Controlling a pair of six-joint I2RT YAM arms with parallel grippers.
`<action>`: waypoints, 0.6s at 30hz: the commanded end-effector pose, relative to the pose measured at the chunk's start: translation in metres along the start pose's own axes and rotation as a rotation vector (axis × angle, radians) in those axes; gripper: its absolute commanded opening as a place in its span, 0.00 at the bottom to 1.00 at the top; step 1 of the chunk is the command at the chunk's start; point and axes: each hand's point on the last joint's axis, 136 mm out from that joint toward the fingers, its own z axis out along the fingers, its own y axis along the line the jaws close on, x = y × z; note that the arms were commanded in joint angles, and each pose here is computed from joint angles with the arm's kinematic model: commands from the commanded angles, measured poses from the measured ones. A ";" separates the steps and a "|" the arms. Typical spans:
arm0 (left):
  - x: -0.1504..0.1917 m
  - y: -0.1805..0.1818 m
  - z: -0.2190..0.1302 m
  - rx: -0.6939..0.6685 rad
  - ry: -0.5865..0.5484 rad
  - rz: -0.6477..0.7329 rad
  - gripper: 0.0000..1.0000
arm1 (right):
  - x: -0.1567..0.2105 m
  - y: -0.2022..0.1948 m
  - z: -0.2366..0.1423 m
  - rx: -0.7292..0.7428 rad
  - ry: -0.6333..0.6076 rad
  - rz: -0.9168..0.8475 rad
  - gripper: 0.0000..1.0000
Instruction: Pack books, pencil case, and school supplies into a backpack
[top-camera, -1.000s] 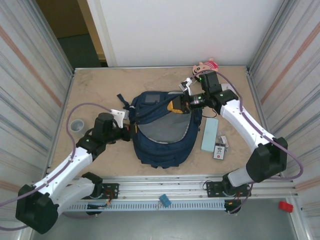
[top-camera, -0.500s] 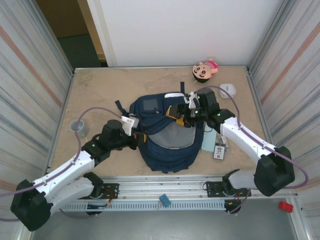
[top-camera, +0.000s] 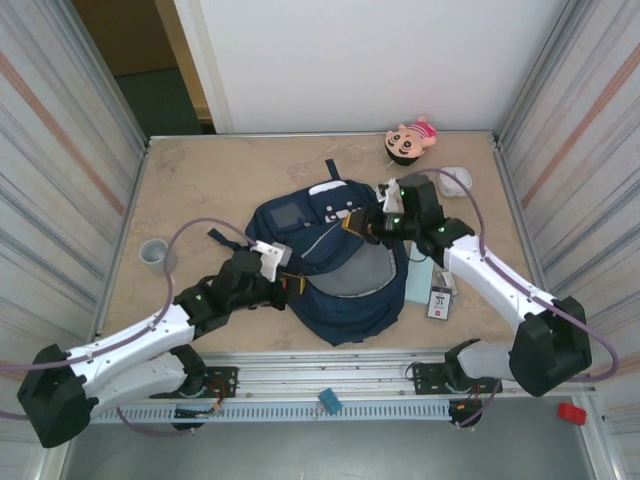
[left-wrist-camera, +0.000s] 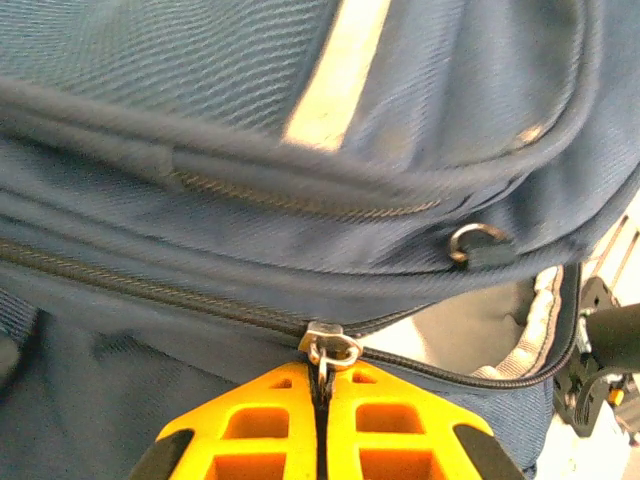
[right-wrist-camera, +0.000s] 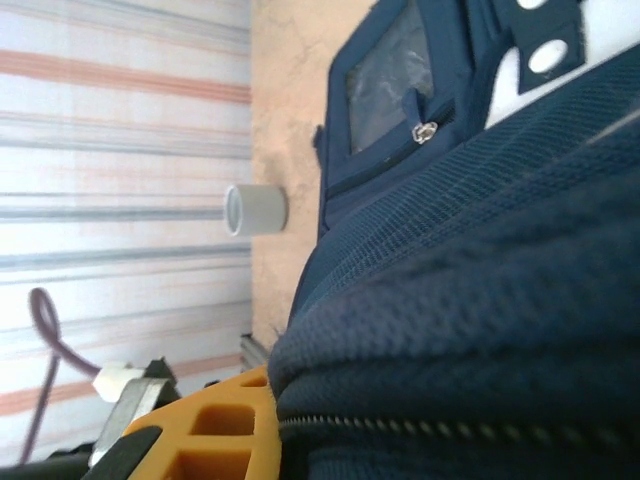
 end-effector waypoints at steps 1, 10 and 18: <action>-0.005 0.021 -0.013 -0.105 -0.032 0.032 0.00 | 0.005 0.054 -0.025 -0.157 0.153 -0.184 0.05; -0.016 0.067 -0.029 -0.312 -0.108 -0.004 0.00 | 0.010 0.089 -0.040 -0.254 0.287 -0.257 0.01; -0.036 0.104 -0.051 -0.436 -0.216 -0.124 0.01 | 0.000 0.084 -0.035 -0.205 0.167 -0.220 0.02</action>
